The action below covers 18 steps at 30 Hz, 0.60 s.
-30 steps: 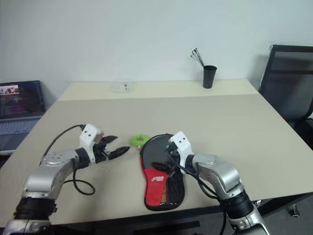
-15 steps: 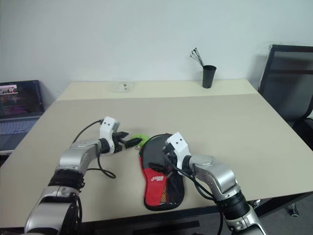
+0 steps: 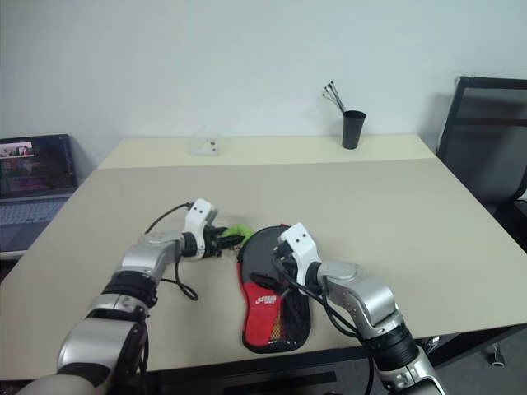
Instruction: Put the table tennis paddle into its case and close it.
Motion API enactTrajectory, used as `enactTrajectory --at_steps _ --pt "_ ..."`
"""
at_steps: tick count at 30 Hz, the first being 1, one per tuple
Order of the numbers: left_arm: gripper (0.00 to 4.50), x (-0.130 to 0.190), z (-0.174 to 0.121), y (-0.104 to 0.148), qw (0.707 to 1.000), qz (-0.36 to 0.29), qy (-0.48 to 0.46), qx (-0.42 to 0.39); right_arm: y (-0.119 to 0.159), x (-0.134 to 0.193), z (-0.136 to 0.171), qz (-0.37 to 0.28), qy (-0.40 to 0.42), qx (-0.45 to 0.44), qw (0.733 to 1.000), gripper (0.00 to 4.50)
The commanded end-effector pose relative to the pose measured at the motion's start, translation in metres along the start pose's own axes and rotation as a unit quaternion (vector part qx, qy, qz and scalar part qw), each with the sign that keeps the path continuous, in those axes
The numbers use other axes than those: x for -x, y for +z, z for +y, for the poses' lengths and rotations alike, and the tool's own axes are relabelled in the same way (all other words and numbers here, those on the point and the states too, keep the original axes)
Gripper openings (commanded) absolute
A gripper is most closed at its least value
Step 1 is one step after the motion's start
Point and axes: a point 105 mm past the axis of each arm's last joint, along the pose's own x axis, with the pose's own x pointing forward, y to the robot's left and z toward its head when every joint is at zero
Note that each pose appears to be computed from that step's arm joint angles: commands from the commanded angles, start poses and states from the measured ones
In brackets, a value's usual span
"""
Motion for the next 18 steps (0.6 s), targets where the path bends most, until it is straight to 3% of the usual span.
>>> enactTrajectory --at_steps 1,4,10,15,18 --pt "0.8 0.004 0.008 -0.008 1.0 0.01 0.022 0.005 0.016 -0.001 0.003 -0.029 -0.002 0.027 0.999 4.5" --pt "0.14 0.006 0.008 -0.007 1.0 0.002 0.023 0.008 0.017 -0.005 0.001 -0.031 -0.008 0.036 0.999 4.5" --pt "0.14 0.009 0.006 -0.003 1.0 -0.008 0.023 0.005 0.008 -0.019 0.003 -0.019 -0.003 0.044 0.999 4.5" --pt "0.14 0.008 0.007 0.0 1.0 0.003 0.023 -0.019 -0.019 -0.027 -0.009 0.028 -0.025 0.027 0.999 4.5" --pt "0.14 0.004 0.011 0.007 0.996 0.016 0.037 -0.076 -0.032 -0.023 -0.018 0.049 -0.042 0.025 0.998 4.5"
